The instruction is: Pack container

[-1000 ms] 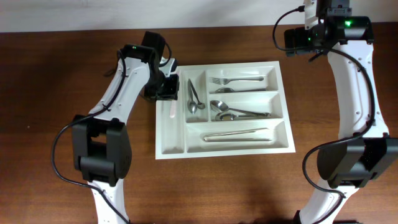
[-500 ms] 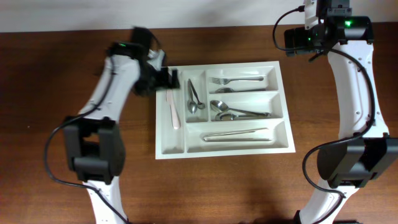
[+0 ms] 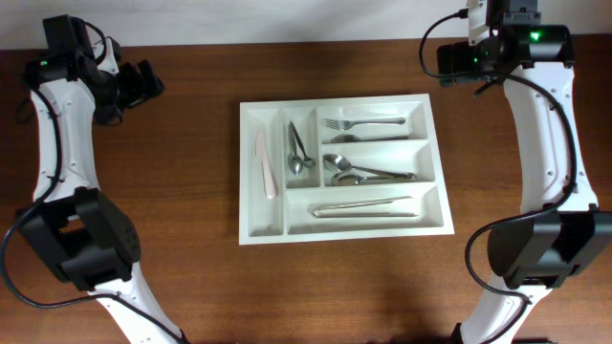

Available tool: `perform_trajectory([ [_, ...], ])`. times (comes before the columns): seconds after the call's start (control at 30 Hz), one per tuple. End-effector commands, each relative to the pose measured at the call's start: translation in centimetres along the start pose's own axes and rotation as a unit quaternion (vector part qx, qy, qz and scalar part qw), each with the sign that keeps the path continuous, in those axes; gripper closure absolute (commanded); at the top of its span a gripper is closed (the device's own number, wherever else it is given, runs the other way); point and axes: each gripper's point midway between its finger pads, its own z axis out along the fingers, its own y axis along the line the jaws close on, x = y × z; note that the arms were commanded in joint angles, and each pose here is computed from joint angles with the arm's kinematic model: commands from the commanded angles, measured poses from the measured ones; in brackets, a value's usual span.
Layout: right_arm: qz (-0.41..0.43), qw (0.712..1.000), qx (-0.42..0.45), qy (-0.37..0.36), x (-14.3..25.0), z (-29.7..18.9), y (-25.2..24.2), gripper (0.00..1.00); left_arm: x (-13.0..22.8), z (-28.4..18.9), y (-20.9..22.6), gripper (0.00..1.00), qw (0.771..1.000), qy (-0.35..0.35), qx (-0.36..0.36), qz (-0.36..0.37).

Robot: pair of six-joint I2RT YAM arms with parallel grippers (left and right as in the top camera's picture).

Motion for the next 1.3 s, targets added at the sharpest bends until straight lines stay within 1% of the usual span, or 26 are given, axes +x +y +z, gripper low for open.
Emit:
perform_trajectory([
  [0.0, 0.004, 1.0, 0.007, -0.013, -0.7, -0.8, -0.4, 0.01, -0.9, -1.8, 0.1, 0.01, 1.0, -0.023, -0.001, 0.008],
  [0.37, 0.005, 1.0, 0.007, -0.013, -0.6, -0.8, -0.5, 0.01, -0.9, -1.8, 0.1, 0.01, 1.0, -0.023, -0.001, 0.008],
  [0.43, 0.006, 1.0, 0.009, -0.026, -1.0, -2.1, -0.7, 0.01, -0.9, -1.8, 0.1, 0.01, 1.0, -0.023, -0.001, 0.008],
  [0.53, 0.008, 0.994, 0.017, -0.104, -2.8, -9.8, -0.9, 0.01, -0.9, -1.8, 0.1, 0.01, 1.0, -0.023, -0.001, 0.008],
  [0.6, 0.008, 0.989, 0.02, -0.149, -3.3, -14.4, -0.9, 0.01, -0.9, -1.8, 0.1, 0.01, 1.0, -0.023, -0.001, 0.008],
  [0.7, 0.014, 0.972, 0.028, -0.233, -2.9, -23.1, -1.4, 0.01, -0.9, -1.8, 0.1, 0.01, 1.0, -0.023, -0.001, 0.008],
  [0.73, 0.017, 0.964, 0.033, -0.263, -2.4, -26.2, -1.7, 0.01, -0.9, -1.8, 0.1, 0.01, 1.0, -0.023, -0.001, 0.008],
  [0.77, 0.022, 0.952, 0.039, -0.303, -1.4, -30.3, -2.1, 0.01, -0.9, -1.8, 0.1, 0.01, 1.0, -0.023, -0.001, 0.008],
  [0.9, 0.033, 0.918, 0.052, -0.393, 2.3, -39.5, -2.7, 0.01, -0.9, -1.8, 0.1, 0.01, 1.0, -0.023, -0.001, 0.008],
  [0.97, 0.039, 0.894, 0.06, -0.442, 5.3, -44.3, -2.8, 0.01, -0.9, -1.8, 0.1, 0.01, 1.0, -0.023, -0.001, 0.008],
  [1.07, 0.047, 0.867, 0.072, -0.491, 9.4, -48.8, -3.0, 0.01, -0.9, -1.8, 0.1, 0.01, 1.0, -0.023, -0.001, 0.008],
  [1.13, 0.051, 0.853, 0.076, -0.514, 12.0, -50.4, -2.9, 0.01, -0.9, -1.8, 0.1, 0.01, 1.0, -0.023, -0.001, 0.008],
  [1.23, 0.052, 0.839, 0.061, -0.539, 14.7, -50.9, -2.0, 0.01, -0.9, -1.8, 0.1, 0.01, 1.0, -0.023, -0.001, 0.008],
  [1.27, 0.061, 0.829, 0.049, -0.554, 16.1, -50.7, -1.5, 0.01, -0.9, -1.8, 0.1, 0.01, 1.0, -0.023, -0.001, 0.008],
])
